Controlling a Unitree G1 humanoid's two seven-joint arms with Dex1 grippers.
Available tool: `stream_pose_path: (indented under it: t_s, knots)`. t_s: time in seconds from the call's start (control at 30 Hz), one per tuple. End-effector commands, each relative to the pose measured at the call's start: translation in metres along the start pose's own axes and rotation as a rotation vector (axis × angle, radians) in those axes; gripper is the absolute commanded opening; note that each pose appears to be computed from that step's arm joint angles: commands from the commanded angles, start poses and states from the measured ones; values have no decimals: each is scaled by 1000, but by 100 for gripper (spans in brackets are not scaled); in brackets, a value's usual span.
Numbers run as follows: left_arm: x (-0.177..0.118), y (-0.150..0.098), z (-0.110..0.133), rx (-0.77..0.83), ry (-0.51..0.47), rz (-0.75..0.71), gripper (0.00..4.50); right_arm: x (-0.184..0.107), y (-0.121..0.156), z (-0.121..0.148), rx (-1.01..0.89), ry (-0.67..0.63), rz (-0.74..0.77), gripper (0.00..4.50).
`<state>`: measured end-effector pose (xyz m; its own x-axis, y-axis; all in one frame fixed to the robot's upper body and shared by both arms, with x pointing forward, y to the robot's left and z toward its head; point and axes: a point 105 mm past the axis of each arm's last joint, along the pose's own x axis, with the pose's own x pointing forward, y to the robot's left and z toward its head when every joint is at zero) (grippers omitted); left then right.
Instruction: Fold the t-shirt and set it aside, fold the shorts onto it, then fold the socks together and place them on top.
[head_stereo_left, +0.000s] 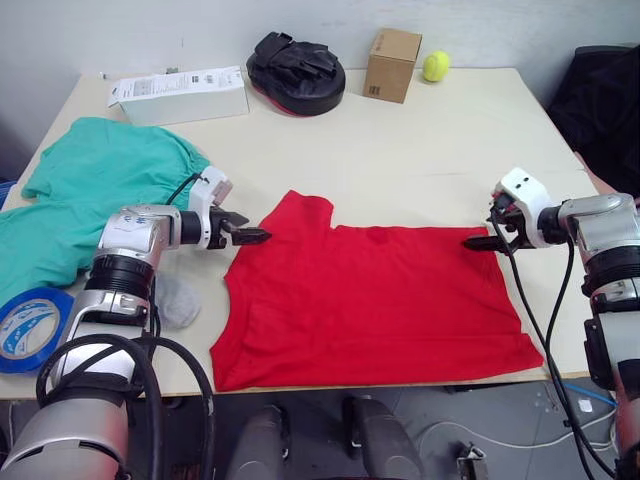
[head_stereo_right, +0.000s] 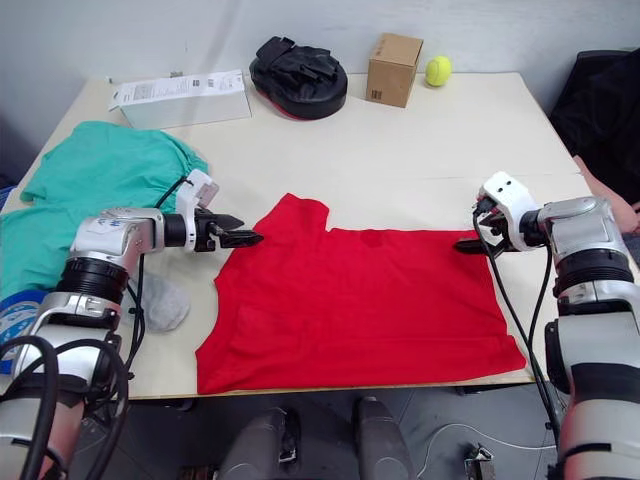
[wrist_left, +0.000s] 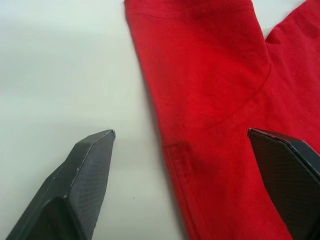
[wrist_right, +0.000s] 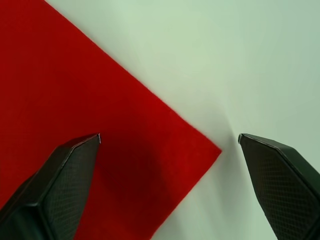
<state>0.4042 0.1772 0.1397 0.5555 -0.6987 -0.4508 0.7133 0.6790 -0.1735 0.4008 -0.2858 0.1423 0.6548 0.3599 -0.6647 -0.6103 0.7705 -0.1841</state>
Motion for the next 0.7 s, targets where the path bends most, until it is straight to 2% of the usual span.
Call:
stream_pose_path:
  t_s: [0.03, 0.17, 0.37, 0.43, 0.47, 0.7]
  knots:
    - [4, -4, 2, -7, 2, -32, 408, -3, -2, 6, 11, -9, 6, 359]
    - [4, -7, 2, -23, 3, -56, 296, -1, 1, 11, 61, -38, 27, 220]
    - [2, -10, 3, -18, -1, -79, 94, 0, 0, 10, 75, -50, 13, 7]
    - [0, -9, 5, -15, -13, -74, 24, -1, -2, 9, 55, -58, 5, 0]
    - [-1, -8, 6, -14, -19, -71, 4, -1, -2, 9, 53, -64, 6, 0]
    - [-12, -6, 22, 42, -117, -64, 4, -11, -4, 23, 35, -172, 15, 0]
